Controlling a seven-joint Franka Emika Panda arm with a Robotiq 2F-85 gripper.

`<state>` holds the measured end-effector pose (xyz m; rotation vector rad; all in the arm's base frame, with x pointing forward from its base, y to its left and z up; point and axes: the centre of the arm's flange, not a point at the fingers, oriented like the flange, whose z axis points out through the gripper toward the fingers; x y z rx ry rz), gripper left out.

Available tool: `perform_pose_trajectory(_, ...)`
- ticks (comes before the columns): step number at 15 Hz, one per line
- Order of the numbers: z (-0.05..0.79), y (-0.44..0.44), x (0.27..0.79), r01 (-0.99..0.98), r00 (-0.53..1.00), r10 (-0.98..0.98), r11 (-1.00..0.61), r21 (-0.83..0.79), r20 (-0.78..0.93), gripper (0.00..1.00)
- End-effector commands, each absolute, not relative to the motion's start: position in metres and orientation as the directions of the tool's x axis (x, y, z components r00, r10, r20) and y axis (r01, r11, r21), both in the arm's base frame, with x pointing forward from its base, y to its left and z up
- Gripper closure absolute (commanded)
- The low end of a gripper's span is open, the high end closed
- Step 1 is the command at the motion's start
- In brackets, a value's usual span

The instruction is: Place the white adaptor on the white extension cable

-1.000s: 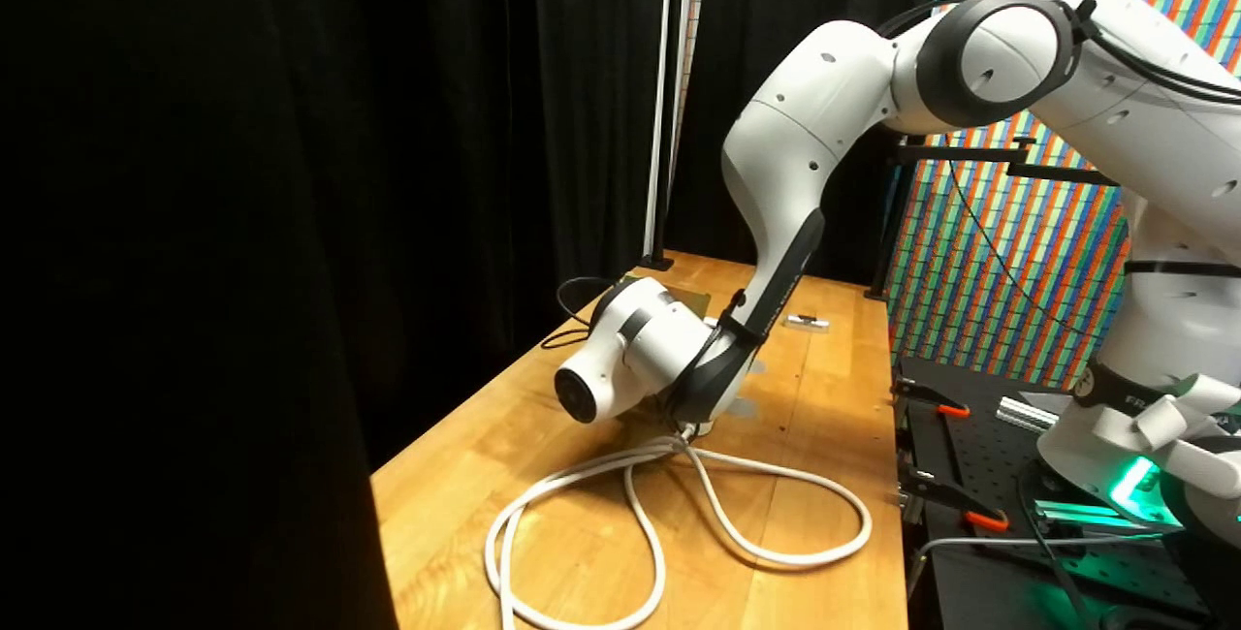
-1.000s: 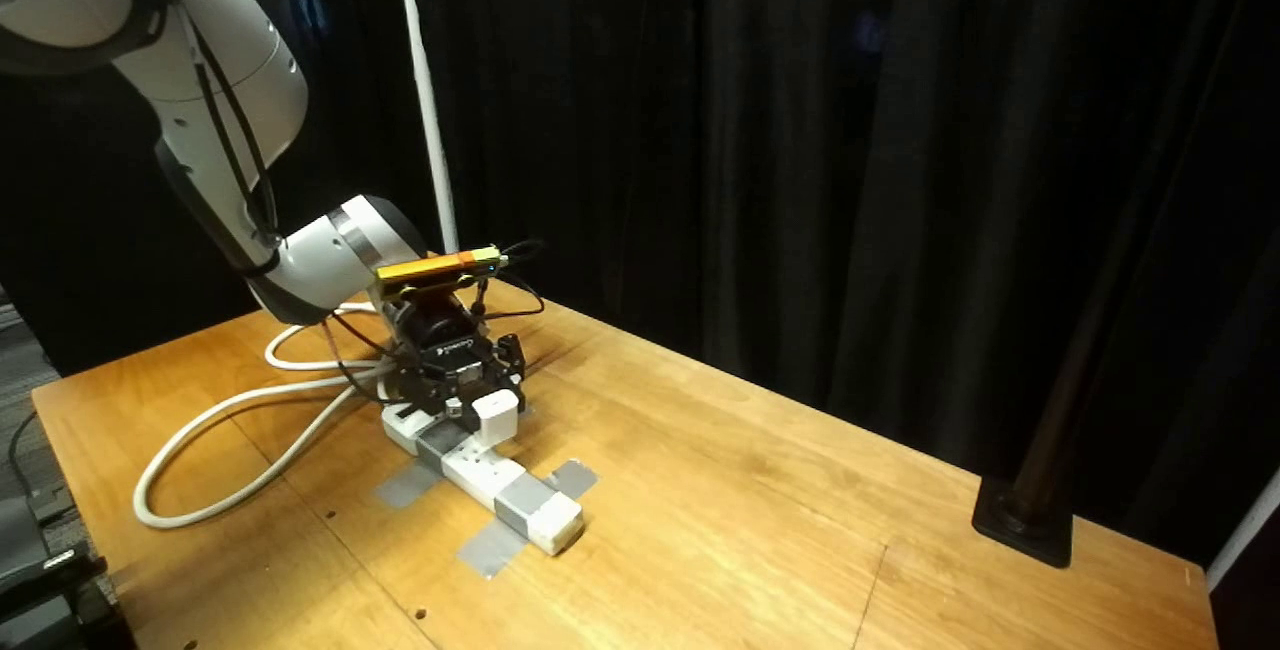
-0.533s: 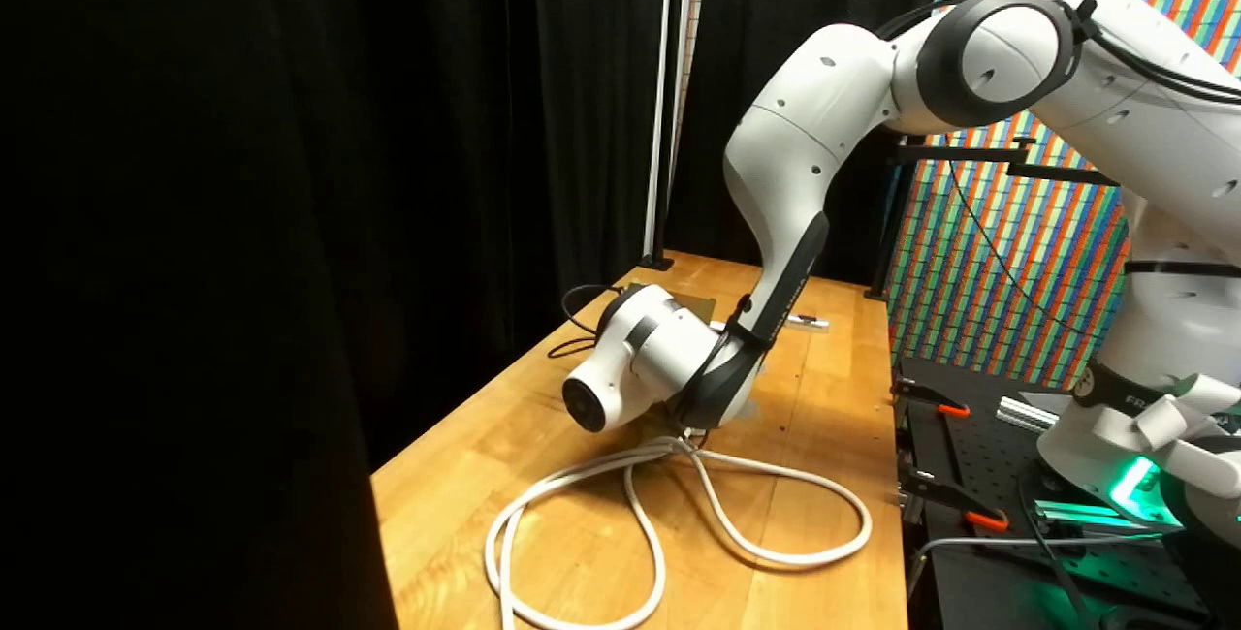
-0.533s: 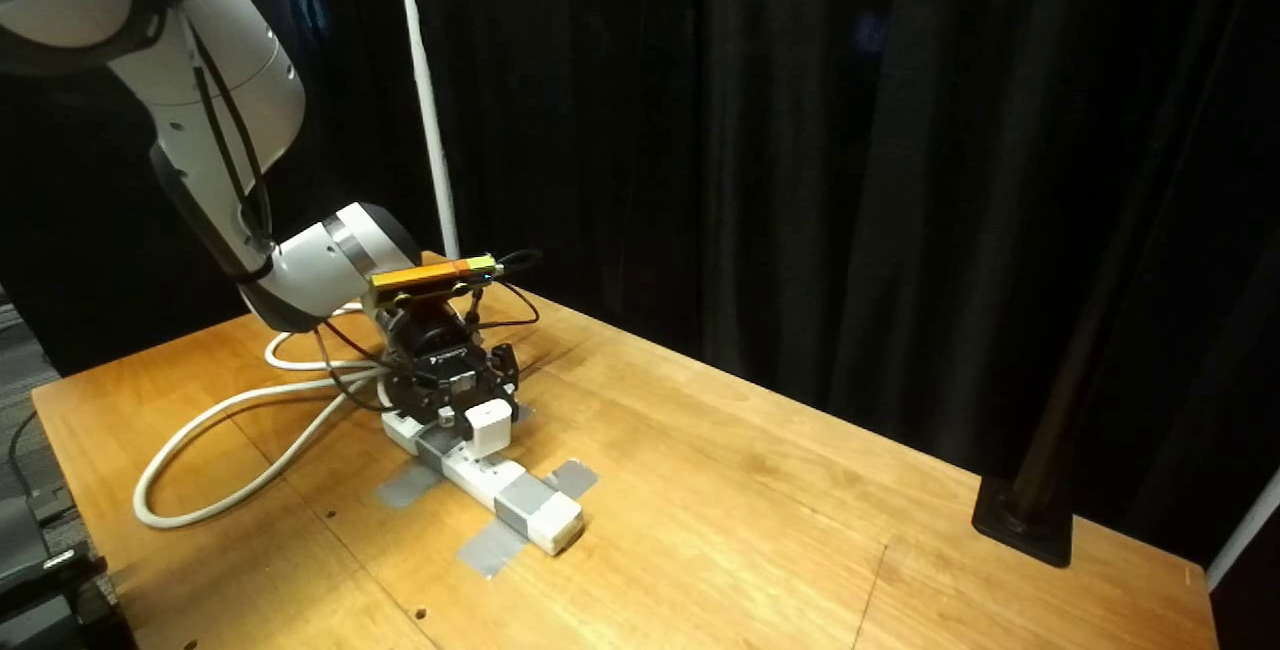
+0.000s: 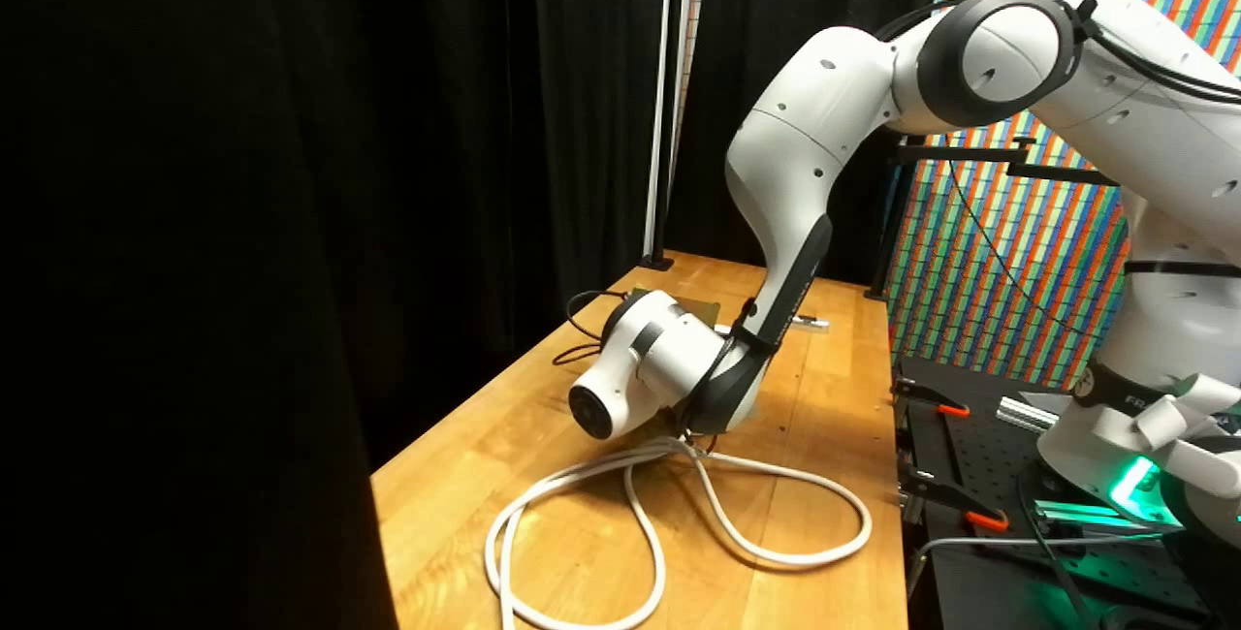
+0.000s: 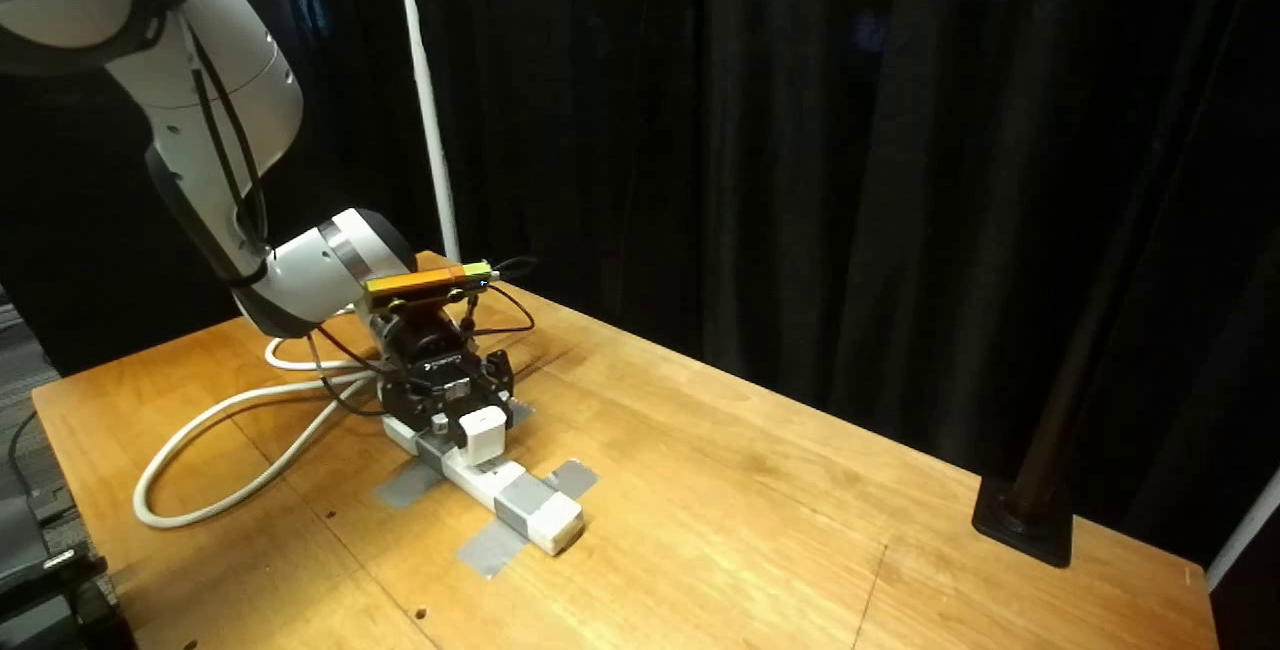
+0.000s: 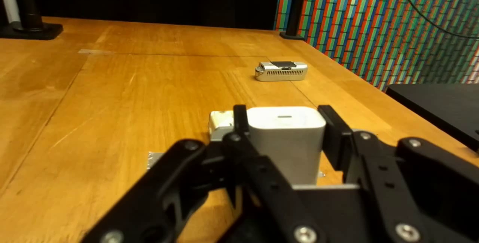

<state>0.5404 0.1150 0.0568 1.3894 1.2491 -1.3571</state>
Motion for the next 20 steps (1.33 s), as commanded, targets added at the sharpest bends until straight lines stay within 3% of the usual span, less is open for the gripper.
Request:
perform_pose_trajectory(1, 0.061, 0.116, 0.533, 0.978, -0.066, 0.108, -0.189, -0.086, -0.992, 0.77)
perform_pose_trajectory(20, 0.047, 0.116, 0.532, 0.977, 0.036, 0.106, -0.213, 0.013, -0.994, 0.77)
